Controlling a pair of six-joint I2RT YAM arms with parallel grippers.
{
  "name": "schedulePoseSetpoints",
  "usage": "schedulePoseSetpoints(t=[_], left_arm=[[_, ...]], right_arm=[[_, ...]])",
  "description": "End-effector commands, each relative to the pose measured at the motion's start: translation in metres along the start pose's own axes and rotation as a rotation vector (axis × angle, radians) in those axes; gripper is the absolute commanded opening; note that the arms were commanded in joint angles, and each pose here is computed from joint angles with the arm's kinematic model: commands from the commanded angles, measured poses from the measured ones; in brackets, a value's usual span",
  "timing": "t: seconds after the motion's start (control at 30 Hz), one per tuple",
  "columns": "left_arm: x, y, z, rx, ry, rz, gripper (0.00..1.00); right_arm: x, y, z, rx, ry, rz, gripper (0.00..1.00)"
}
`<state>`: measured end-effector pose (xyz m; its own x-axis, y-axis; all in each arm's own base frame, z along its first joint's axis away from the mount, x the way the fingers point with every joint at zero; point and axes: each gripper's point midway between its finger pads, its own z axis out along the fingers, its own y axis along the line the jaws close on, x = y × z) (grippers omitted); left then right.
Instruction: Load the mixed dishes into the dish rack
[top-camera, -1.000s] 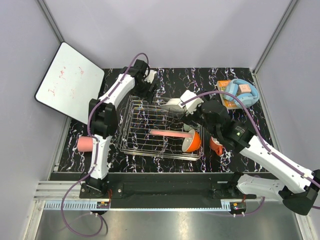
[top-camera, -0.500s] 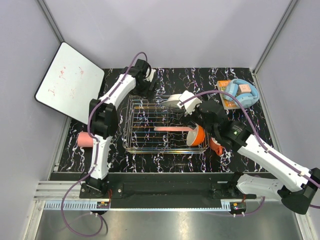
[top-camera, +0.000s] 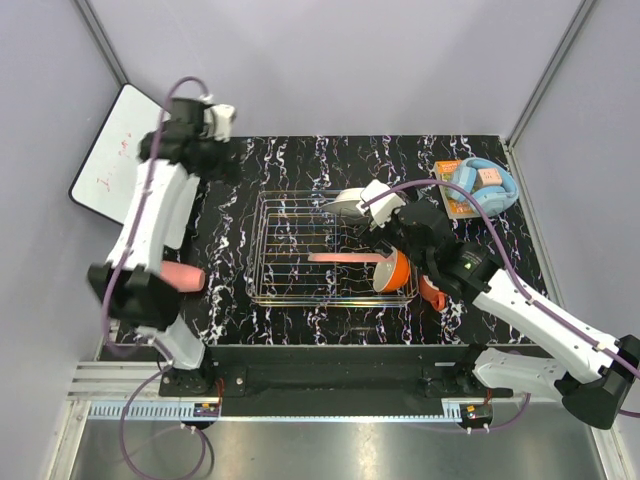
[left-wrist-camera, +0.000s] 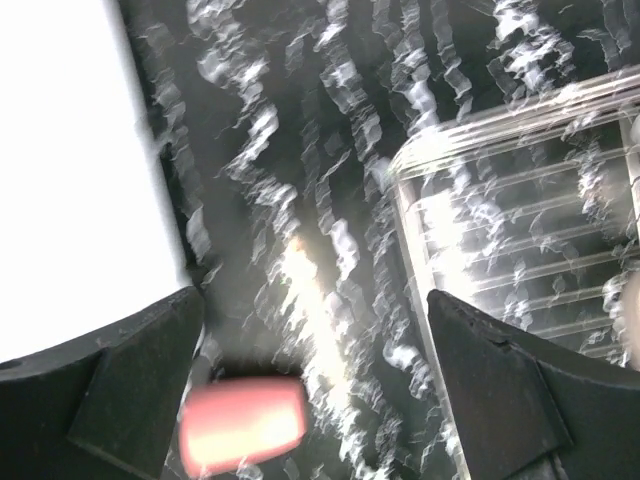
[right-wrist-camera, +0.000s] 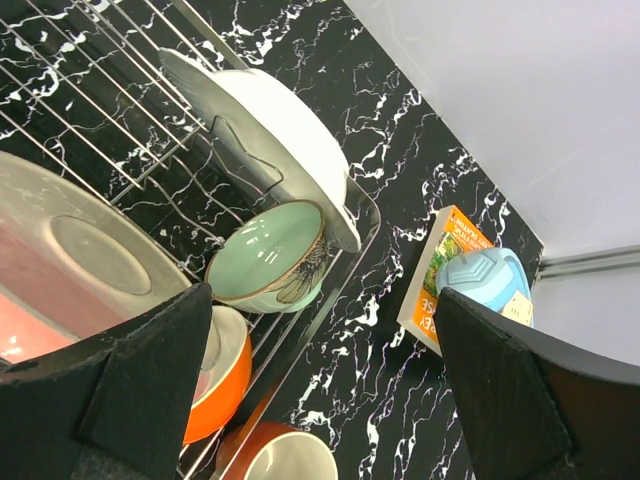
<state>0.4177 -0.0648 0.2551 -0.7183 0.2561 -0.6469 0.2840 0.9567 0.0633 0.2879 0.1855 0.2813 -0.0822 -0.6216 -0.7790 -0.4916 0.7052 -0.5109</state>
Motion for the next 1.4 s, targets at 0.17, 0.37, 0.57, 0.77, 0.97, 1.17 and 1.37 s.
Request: schedulePoseSetpoints(t=[0.17,0.37,0.57,0.77,0.97,1.17,1.37], left_arm=[[0.171,0.038,-0.061,0.009,0.190,-0.045,0.99],[0.230,0.085,-0.067,-0.139,0.227,-0.191,0.99],[0.251,0.112,-0.061,-0.142,0.196,-0.335,0.99],[0.265,0.108,-0.040,-0.037,0.192,-0.368,0.99],[0.284,0.106,-0.022,0.080,0.199,-0.403,0.99],[0.301,0.105,-0.006,0.184,0.223,-0.478,0.99],[0.309,0.079,0.002,0.365,0.227,-0.460,0.81]], right_arm=[[0.003,-0.015,0.001,0.086,-0.002,0.047,1.00],[-0.001,-0.018,-0.003,0.088,-0.020,0.059,1.00],[-0.005,-0.021,-0.010,0.079,-0.019,0.067,1.00],[-0.009,-0.025,-0.018,0.076,-0.025,0.098,1.00],[-0.010,-0.026,-0.021,0.072,-0.022,0.120,1.00],[-0.013,-0.026,-0.020,0.071,-0.016,0.120,1.00],[-0.015,-0.024,-0.014,0.064,-0.006,0.114,1.00]])
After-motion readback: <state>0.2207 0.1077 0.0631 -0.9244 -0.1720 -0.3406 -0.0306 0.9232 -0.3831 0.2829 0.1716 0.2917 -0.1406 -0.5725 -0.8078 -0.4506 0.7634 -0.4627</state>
